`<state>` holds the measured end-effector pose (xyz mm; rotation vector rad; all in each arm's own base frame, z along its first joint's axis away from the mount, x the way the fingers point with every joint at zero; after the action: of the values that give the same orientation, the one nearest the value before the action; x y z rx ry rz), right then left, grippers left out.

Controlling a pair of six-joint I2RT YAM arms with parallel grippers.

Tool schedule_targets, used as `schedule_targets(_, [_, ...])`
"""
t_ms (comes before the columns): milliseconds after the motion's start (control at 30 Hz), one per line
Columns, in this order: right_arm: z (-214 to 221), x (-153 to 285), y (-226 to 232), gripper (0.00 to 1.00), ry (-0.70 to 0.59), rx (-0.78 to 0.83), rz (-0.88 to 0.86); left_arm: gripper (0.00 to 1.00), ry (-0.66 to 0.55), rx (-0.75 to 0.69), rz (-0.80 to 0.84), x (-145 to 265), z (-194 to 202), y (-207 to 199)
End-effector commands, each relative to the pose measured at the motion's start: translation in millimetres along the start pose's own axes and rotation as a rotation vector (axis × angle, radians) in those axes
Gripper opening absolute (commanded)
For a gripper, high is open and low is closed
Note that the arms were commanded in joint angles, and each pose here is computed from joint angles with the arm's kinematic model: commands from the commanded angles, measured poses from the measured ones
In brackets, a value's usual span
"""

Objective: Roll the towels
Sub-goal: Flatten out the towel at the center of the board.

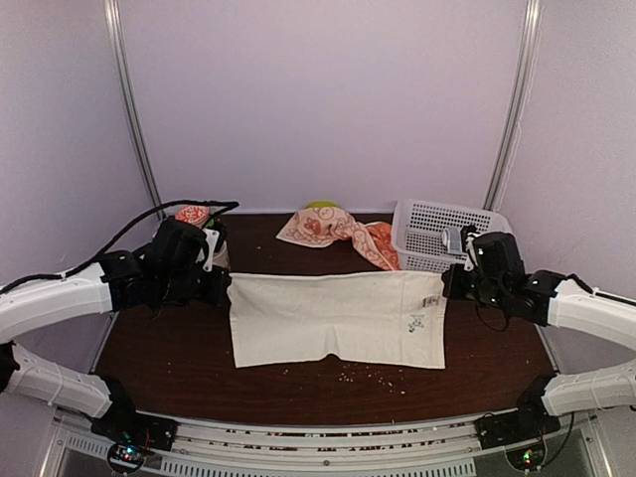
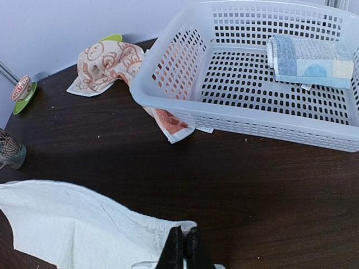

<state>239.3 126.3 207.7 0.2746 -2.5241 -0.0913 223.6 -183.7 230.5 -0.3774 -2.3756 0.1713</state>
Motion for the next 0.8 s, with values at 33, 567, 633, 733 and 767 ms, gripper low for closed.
schedule_targets(33, [4, -16, -2, 0.0, -0.018, -0.007, 0.026, 0.0, -0.044, 0.008, 0.039, -18, -1, -6])
schedule_targets(567, [-20, 27, -2, 0.0, -0.19, 0.027, -0.058, 0.0, -0.18, 0.026, 0.202, 18, 10, 4])
schedule_targets(633, [-12, 21, -3, 0.0, -0.155, 0.036, -0.041, 0.0, -0.162, 0.031, 0.199, 12, 18, 6])
schedule_targets(733, [7, 8, -6, 0.0, -0.107, 0.013, -0.033, 0.0, -0.134, 0.055, 0.211, 3, 29, 7])
schedule_targets(767, [13, 4, -6, 0.0, -0.096, 0.002, -0.036, 0.0, -0.128, 0.064, 0.213, 1, 32, 7])
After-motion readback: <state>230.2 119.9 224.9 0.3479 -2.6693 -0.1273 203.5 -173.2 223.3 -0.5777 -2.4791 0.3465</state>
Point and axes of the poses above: each gripper's point midway between its finger pads, its own x axis back along the fingers, its own y axis along the line the jaws close on, z = x × y, the point moved 8 cm from there along x, back along the fingers, and after that the axes turned 11 degrees about x, right-handed, at the moved point
